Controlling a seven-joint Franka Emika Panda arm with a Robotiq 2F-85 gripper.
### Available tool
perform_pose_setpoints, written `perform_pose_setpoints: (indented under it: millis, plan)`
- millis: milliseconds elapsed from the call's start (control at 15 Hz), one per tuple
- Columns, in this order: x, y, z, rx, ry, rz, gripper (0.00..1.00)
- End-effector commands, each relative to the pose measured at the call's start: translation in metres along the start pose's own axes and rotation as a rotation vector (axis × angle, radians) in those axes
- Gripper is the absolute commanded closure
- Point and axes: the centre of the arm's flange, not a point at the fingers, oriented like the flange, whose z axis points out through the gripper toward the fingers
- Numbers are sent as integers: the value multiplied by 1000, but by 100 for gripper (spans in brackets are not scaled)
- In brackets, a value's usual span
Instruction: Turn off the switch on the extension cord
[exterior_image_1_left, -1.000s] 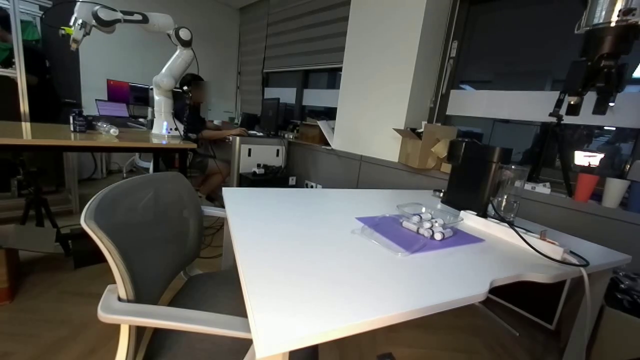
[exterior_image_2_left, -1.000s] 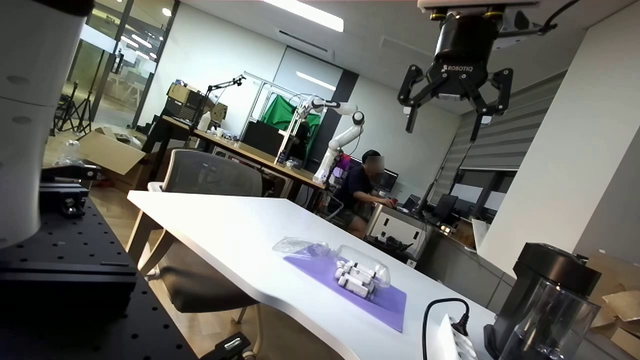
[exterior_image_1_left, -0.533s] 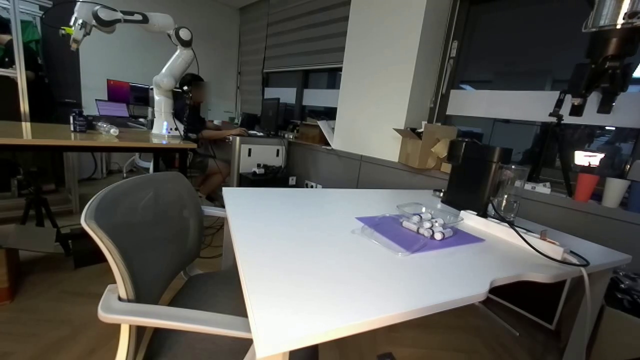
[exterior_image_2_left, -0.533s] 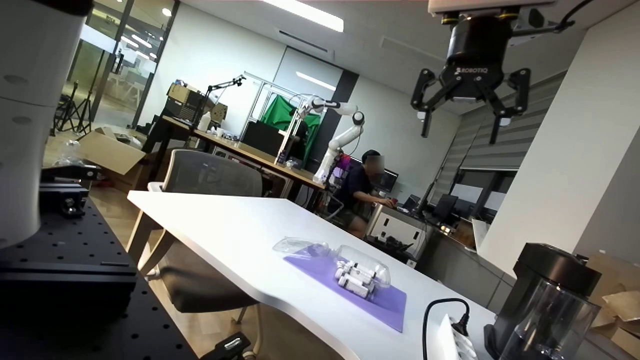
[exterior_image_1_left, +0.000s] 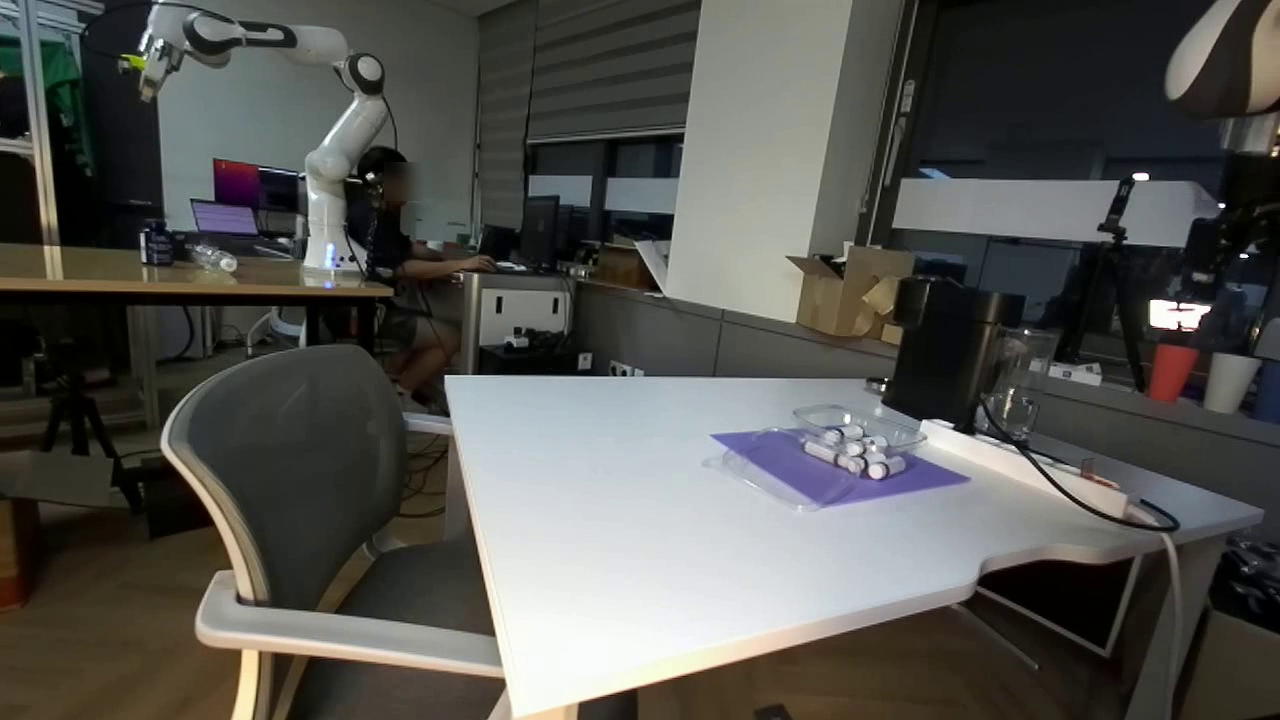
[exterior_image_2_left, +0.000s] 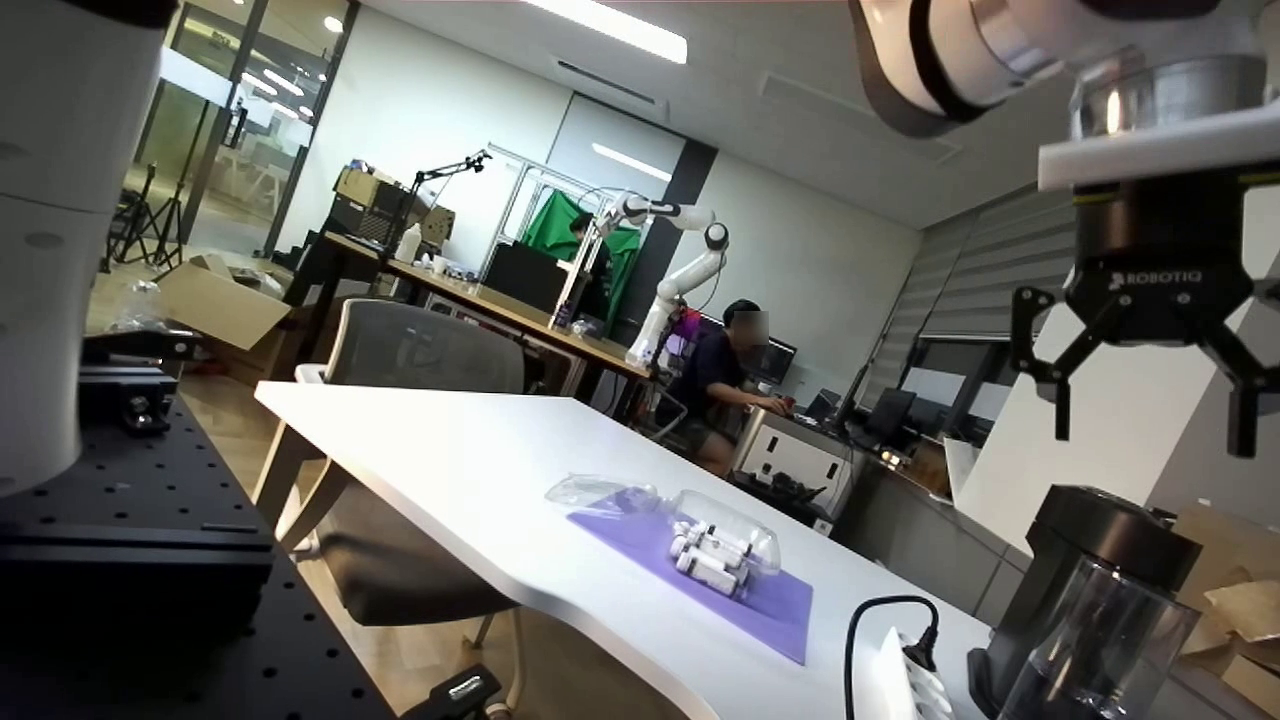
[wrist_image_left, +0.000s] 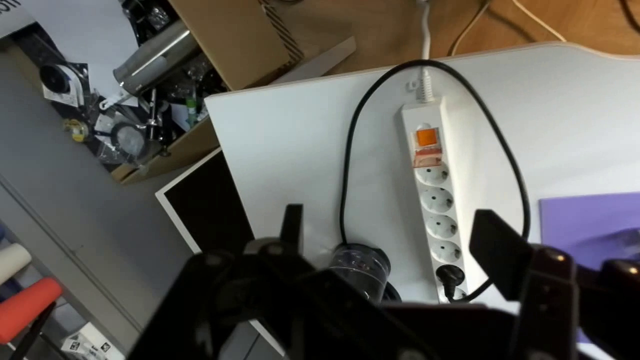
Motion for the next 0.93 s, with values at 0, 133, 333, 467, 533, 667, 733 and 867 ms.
perform_pose_setpoints:
  millis: [0, 133, 333, 467, 533, 667, 733, 867]
  plan:
    - [32, 6, 59, -24, 34, -62, 45]
    - [41, -8, 81, 33, 25, -189, 60]
    - [50, -29, 101, 89, 6, -371, 80]
    - [41, -46, 100, 93, -3, -333, 69]
    - [41, -48, 104, 108, -19, -360, 75]
    - [42, -48, 107, 112, -29, -382, 86]
    - [42, -48, 107, 112, -30, -386, 86]
    - [42, -47, 107, 111, -30, -389, 86]
